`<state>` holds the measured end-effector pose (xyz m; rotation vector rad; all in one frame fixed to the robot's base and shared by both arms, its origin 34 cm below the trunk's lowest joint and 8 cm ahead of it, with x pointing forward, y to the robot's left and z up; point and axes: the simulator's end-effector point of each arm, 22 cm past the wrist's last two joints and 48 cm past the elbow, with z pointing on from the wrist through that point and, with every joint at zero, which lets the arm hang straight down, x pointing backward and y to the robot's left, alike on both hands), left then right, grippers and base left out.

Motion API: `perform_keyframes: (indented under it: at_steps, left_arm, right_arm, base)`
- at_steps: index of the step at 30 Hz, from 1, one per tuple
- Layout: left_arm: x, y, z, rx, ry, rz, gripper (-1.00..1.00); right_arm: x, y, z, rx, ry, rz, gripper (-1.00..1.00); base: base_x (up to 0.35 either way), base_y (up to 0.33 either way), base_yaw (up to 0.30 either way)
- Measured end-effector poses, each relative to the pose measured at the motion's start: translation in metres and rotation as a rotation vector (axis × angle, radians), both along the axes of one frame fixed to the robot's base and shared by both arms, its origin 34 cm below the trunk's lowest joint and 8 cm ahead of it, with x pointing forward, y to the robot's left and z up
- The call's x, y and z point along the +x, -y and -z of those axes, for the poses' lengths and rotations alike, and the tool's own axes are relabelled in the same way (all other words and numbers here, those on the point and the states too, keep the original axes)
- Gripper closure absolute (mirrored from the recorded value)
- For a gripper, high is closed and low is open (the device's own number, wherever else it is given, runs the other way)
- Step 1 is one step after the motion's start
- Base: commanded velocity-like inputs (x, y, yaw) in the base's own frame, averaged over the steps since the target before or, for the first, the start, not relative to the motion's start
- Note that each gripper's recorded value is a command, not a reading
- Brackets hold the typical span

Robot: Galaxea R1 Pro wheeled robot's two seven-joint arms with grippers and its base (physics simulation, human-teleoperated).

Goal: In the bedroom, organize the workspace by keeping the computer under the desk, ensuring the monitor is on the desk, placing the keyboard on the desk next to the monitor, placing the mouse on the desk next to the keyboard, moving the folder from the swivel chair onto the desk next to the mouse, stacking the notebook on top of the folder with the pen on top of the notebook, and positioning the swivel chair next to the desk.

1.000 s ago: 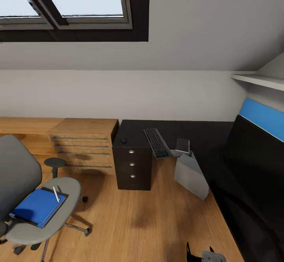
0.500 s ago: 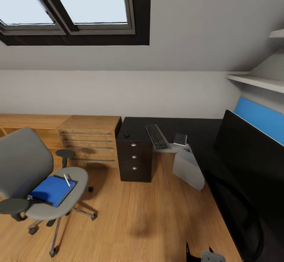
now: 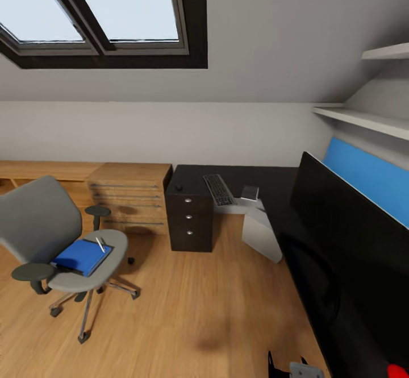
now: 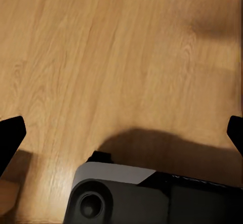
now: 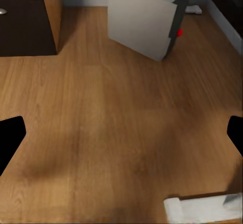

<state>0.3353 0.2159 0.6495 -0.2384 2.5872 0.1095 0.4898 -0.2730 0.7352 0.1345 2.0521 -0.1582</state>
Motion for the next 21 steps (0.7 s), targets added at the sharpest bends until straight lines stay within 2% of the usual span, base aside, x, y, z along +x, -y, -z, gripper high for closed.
perform_keyframes:
  at_steps: [21]
  left_arm:
    - [-0.012, 0.008, -0.009, -0.005, -0.012, 0.02, -1.0]
  right_arm:
    - [-0.007, 0.0, -0.011, 0.0, -0.001, 0.0, -1.0]
  base:
    - [-0.284, -0.239, 0.0]
